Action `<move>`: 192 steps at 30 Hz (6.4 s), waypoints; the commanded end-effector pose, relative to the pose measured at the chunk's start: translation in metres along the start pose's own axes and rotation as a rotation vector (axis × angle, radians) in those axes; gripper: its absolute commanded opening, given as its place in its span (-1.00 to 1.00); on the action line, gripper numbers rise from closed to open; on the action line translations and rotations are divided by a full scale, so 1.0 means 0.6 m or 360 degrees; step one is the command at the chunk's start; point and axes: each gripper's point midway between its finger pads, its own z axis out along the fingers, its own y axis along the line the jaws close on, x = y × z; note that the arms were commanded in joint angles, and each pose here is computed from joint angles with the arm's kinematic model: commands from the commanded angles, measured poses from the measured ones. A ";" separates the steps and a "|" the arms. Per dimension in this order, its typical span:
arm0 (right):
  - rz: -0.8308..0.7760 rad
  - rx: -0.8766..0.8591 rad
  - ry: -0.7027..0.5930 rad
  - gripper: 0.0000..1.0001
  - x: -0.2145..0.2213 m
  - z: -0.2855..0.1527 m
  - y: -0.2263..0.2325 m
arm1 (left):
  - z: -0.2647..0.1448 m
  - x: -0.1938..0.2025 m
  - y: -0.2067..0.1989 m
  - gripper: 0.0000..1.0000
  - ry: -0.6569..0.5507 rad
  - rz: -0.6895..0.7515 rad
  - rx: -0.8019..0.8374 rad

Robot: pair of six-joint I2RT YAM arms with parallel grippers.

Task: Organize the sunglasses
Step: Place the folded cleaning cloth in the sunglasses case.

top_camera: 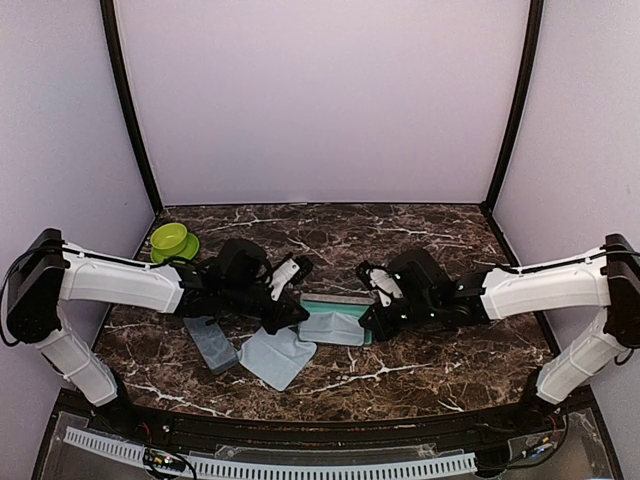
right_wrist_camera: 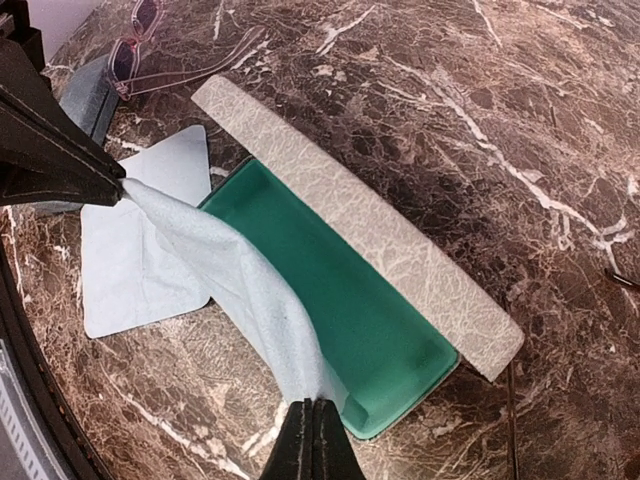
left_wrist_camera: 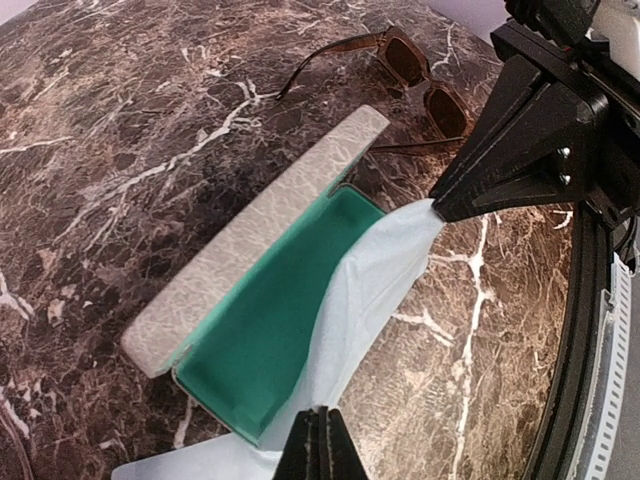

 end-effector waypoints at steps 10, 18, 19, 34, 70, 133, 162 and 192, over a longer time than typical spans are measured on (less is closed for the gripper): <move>-0.0012 0.0105 -0.0051 -1.00 -0.042 0.019 -0.006 | 0.006 -0.025 0.031 -1.00 -0.0020 0.0032 -0.0076; -0.0012 0.0053 -0.0056 -1.00 -0.042 0.007 0.005 | -0.004 -0.031 0.018 -1.00 -0.0064 -0.0017 -0.0021; -0.0009 0.0040 -0.0055 -1.00 -0.041 0.004 0.007 | -0.007 -0.032 0.016 -1.00 -0.0075 -0.0025 -0.0013; 0.0012 -0.0020 -0.0009 -1.00 -0.010 -0.019 0.033 | -0.021 0.000 -0.023 -1.00 -0.0050 -0.0056 0.0022; 0.0003 0.0242 -0.0038 -1.00 -0.016 0.011 -0.015 | 0.024 -0.010 0.005 -1.00 -0.0064 -0.0074 -0.0117; 0.0000 0.0426 0.0034 -1.00 -0.008 0.058 -0.048 | 0.068 -0.007 0.063 -1.00 -0.0051 -0.0025 -0.0374; 0.0013 0.0484 0.0040 -1.00 -0.010 0.063 -0.057 | 0.072 -0.006 0.070 -1.00 -0.0053 -0.0014 -0.0404; 0.0040 0.0487 0.0027 -1.00 -0.013 0.069 -0.057 | 0.080 -0.002 0.076 -1.00 -0.0064 -0.0019 -0.0420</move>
